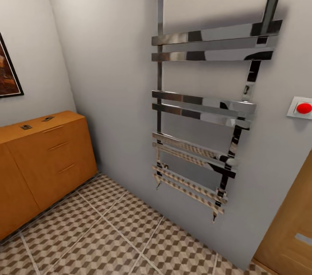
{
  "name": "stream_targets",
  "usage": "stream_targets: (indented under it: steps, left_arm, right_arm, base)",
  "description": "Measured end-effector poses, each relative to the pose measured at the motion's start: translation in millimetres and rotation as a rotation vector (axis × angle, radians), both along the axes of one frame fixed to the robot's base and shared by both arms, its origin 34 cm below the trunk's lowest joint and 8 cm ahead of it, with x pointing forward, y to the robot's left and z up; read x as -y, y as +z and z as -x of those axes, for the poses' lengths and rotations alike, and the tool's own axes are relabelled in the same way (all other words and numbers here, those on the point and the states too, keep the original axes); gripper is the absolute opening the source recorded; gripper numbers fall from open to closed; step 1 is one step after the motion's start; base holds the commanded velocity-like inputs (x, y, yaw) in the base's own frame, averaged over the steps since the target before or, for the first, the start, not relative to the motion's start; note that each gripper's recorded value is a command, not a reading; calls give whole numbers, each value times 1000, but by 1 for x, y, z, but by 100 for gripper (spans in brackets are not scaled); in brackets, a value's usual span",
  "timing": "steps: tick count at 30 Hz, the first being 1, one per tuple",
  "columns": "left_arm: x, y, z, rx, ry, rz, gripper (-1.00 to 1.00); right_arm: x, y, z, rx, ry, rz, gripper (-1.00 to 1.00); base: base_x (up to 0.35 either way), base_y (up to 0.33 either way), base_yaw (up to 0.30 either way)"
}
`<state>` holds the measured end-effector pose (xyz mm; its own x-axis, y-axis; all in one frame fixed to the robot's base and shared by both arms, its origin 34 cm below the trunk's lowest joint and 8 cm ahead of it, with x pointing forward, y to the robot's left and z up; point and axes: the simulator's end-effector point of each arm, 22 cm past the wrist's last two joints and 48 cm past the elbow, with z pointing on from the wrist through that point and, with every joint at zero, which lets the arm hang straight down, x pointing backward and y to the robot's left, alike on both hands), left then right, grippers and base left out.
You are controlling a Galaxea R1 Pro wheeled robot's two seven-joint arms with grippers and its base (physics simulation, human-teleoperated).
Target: Take the four mousetraps from the cabinet in the bathroom and place them on the bathroom floor. Make sure all four end up on the same floor surface, and ensure that at least two of them are either under or directly next to the same bathroom sink.
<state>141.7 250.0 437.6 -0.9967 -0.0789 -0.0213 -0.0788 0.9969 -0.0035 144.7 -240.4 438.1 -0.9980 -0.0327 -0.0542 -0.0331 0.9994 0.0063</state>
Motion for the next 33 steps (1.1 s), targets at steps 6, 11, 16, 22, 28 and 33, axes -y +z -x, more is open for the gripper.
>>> stream_targets:
  steps: [6,11,16,22,28,33]
  left_arm:
    - [0,0,0,0,0,0,100]
    - [0,0,0,0,0,0,100]
    - [0,0,0,0,0,0,100]
    - [0,0,0,0,1,0,100]
    - [0,0,0,0,1,0,100]
    - [0,0,0,0,0,0,100]
  right_arm:
    - [0,0,0,0,1,0,100]
    - [0,0,0,0,1,0,100]
    - [0,0,0,0,1,0,100]
    - [0,0,0,0,1,1,100]
    - [0,0,0,0,1,1,100]
    - [0,0,0,0,1,1,100]
  base:
    - [0,0,274]
    - [0,0,273]
    - [0,0,274]
    - [0,0,274]
    - [0,0,273]
    - [0,0,273]
